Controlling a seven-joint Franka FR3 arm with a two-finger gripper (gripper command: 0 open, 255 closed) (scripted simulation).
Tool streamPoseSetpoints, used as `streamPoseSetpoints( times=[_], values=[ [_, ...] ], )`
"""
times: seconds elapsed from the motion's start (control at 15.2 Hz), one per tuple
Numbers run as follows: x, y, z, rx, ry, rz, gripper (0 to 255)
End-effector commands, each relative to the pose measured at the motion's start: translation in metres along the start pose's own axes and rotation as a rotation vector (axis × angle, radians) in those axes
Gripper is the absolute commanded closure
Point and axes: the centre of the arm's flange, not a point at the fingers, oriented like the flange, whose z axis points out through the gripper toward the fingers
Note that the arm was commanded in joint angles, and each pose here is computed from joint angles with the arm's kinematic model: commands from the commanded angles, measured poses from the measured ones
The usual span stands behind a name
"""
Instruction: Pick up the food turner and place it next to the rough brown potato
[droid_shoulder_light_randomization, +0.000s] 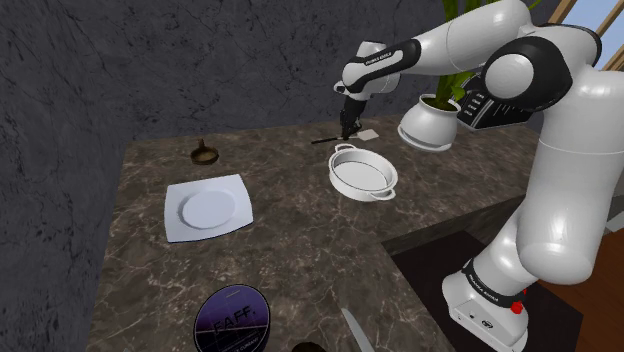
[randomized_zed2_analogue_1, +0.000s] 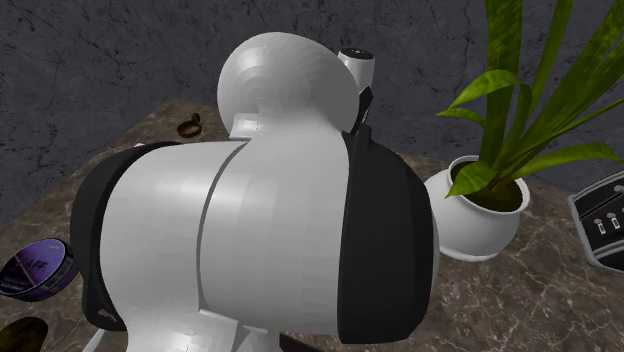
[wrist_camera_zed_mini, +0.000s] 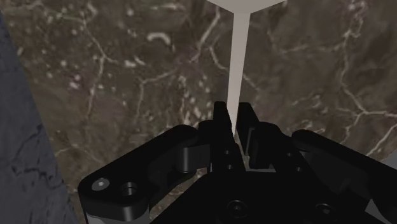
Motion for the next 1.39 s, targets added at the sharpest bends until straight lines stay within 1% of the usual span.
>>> streamPoseSetpoints(
  times=[0.0,0.07,1.32],
  values=[
    [0.000,0.000,0.000,0.000,0.000,0.000,255],
    [0.000,0.000,0.000,0.000,0.000,0.000,255],
    [0.007,0.000,-0.100,0.000,0.000,0.000,255]
  ],
)
